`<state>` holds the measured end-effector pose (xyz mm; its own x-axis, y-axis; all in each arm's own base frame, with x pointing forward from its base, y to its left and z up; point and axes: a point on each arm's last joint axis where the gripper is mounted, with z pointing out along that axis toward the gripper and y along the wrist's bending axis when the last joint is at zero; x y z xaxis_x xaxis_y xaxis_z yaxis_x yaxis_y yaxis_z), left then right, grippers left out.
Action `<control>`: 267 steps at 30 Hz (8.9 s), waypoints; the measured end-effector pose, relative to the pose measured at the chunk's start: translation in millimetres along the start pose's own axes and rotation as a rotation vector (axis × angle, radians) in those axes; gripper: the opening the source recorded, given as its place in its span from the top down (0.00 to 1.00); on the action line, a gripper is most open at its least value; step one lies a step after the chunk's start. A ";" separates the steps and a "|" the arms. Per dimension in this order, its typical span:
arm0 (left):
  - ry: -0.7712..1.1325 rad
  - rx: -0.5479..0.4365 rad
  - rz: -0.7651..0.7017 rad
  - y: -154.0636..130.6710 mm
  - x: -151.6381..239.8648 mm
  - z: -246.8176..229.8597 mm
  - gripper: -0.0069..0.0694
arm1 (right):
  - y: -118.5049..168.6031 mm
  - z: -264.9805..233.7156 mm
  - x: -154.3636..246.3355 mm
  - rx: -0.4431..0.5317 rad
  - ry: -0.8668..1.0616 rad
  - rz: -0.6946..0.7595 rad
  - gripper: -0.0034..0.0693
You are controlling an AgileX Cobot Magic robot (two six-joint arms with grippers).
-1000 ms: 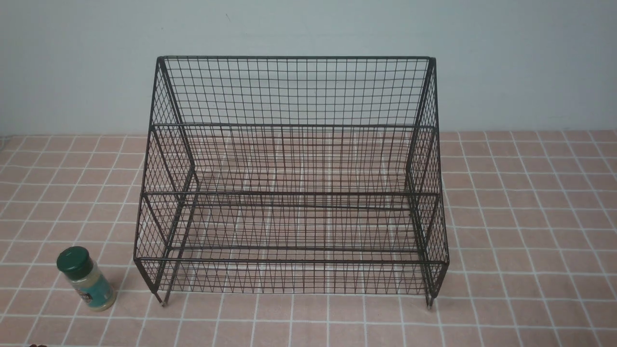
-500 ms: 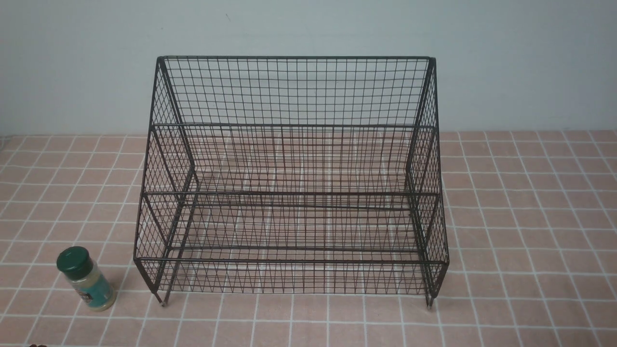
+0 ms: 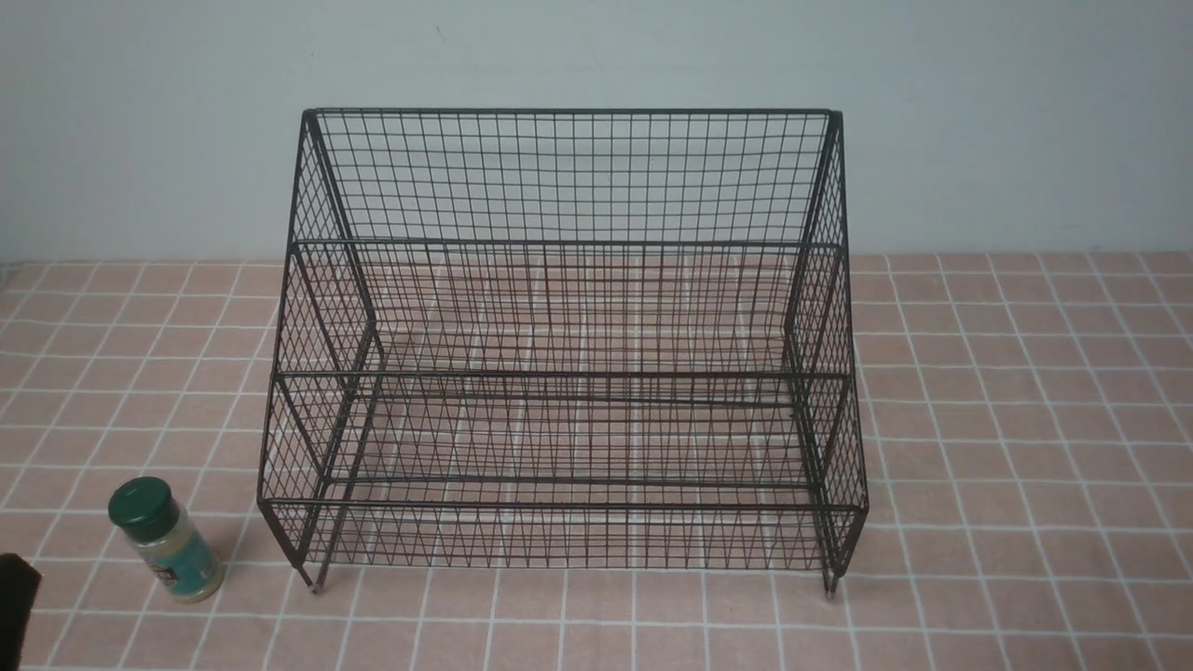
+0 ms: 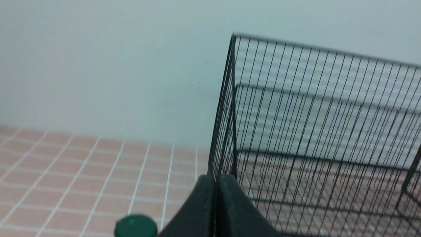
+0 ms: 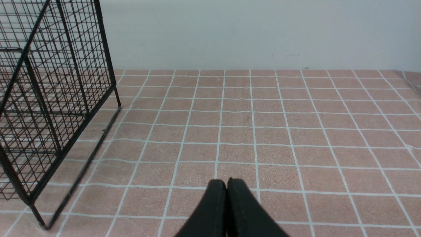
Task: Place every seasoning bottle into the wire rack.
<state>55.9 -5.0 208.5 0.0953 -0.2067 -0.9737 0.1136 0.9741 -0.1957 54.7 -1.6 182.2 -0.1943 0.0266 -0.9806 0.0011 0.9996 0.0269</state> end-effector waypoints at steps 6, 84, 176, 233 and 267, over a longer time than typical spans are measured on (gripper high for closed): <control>-0.223 0.011 0.060 -1.8 -20.8 0.1 0.92 | 0.0 0.0 0.0 0.000 0.000 0.000 0.97; 0.467 -0.308 0.089 41.5 107.4 131.3 0.48 | 0.0 0.0 0.0 0.000 0.000 0.000 0.97; 0.659 0.367 0.232 -110.2 16.2 193.5 0.48 | 0.0 0.0 0.0 0.000 0.000 0.000 0.97; 0.721 0.342 0.243 -108.5 22.2 195.1 0.32 | 0.0 0.0 0.0 0.000 0.000 0.000 0.97; 0.174 0.213 0.065 -3.0 -145.2 -59.6 0.92 | 0.0 0.0 0.0 0.000 0.000 0.000 0.97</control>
<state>-17.3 27.6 343.5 -0.0599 -0.1077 -0.9924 0.3202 0.9396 -0.1213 54.7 -1.6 182.2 -0.1943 0.0266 -0.9806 0.0011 0.9996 0.0269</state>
